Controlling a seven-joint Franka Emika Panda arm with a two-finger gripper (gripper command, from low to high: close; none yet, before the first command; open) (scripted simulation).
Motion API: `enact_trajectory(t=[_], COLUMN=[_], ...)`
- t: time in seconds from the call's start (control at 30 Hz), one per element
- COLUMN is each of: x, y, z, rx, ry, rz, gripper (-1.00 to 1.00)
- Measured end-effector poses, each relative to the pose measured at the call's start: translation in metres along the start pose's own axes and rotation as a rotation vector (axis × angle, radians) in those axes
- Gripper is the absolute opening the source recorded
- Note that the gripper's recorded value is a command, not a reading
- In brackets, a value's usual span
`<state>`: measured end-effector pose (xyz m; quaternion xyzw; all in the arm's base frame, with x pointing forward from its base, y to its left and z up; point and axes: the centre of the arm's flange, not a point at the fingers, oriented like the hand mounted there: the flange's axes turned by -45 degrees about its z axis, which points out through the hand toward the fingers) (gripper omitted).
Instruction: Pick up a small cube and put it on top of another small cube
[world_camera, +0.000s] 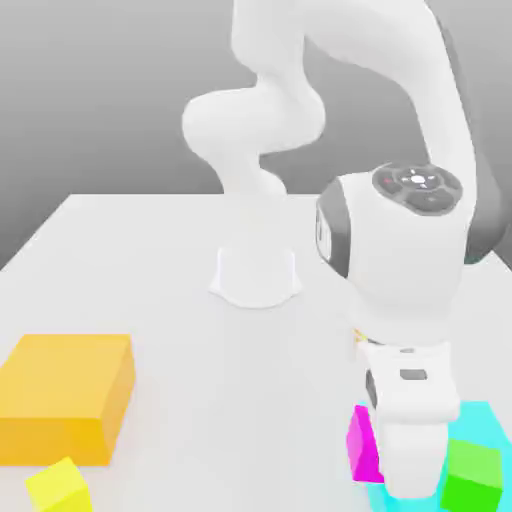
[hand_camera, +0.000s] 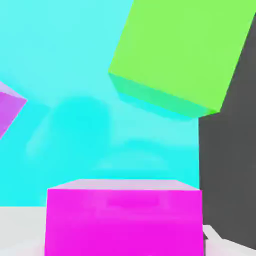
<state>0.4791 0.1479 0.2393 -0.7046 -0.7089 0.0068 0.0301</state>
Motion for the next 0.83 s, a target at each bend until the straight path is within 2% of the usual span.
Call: enact_trajectory(t=[0.3, 0.47, 0.5, 0.7, 0.83], x=[0.049, 0.05, 0.049, 0.048, 0.051], y=[-0.075, -0.08, -0.08, -0.08, -0.081], z=[-0.059, -0.013, -0.005, -0.001, -0.039], rx=[-0.035, -0.047, -0.048, -0.049, -0.049], ry=[-0.027, -0.033, -0.034, -0.034, -0.032], rz=[-0.066, -0.068, -0.068, -0.066, -0.067], gripper=[-1.0, -1.0, 1.0, 1.0, 1.0])
